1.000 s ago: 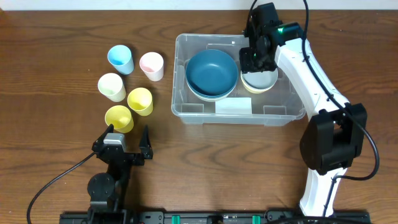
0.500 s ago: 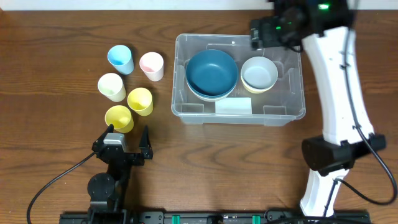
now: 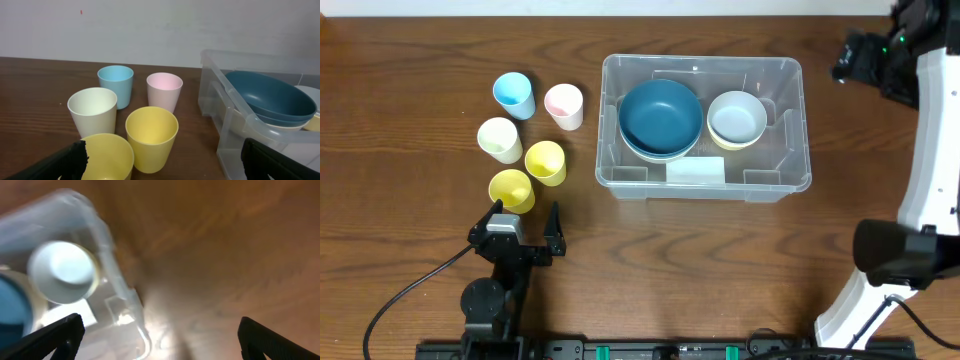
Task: Pack container
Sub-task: 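Retract the right gripper to the right side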
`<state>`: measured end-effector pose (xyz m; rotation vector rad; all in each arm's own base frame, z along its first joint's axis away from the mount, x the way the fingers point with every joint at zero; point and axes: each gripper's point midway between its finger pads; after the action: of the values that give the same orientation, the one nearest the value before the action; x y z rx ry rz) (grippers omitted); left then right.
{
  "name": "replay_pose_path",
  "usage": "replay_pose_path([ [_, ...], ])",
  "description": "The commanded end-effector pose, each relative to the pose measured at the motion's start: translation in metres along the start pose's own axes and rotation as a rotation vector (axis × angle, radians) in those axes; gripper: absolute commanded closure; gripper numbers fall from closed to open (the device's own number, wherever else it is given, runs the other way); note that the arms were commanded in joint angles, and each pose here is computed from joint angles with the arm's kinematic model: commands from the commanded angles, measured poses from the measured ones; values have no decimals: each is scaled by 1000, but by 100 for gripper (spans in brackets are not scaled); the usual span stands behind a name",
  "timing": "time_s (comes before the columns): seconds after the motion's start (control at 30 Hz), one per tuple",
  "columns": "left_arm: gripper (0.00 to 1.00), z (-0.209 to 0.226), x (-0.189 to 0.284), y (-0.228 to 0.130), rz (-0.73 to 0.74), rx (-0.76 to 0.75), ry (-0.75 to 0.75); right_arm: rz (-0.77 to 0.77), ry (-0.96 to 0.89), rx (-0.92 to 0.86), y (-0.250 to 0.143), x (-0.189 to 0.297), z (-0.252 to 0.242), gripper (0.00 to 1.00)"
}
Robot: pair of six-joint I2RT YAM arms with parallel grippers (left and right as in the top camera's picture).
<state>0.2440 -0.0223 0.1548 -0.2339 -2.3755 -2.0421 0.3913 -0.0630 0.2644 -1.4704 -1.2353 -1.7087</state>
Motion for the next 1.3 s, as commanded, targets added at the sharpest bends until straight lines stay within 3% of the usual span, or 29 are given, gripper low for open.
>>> replay_pose_path([
  [0.0,2,0,-1,-15,46,-12,-7,111,5,-72,-17,-21,-9,1],
  [0.17,2,0,-1,-15,46,-12,-7,203,-61,-93,-32,-48,-28,1],
  [0.33,2,0,-1,-15,46,-12,-7,182,-78,-138,-23,-56,-45,1],
  [0.57,2,0,-1,-15,46,-12,-7,198,-66,-334,-20,-60,-81,1],
  [1.27,2,0,-1,-14,42,-12,-7,240,-14,-365,-26,-59,-80,1],
])
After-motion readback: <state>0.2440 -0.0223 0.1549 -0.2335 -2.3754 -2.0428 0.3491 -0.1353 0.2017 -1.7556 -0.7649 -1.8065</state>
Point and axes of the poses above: each gripper's point midway between its finger pads, its own x axis back along the fingers, its own z axis along the line the jaws close on, y = z × x, and after that the axes turned 2 degrees about x, right-handed
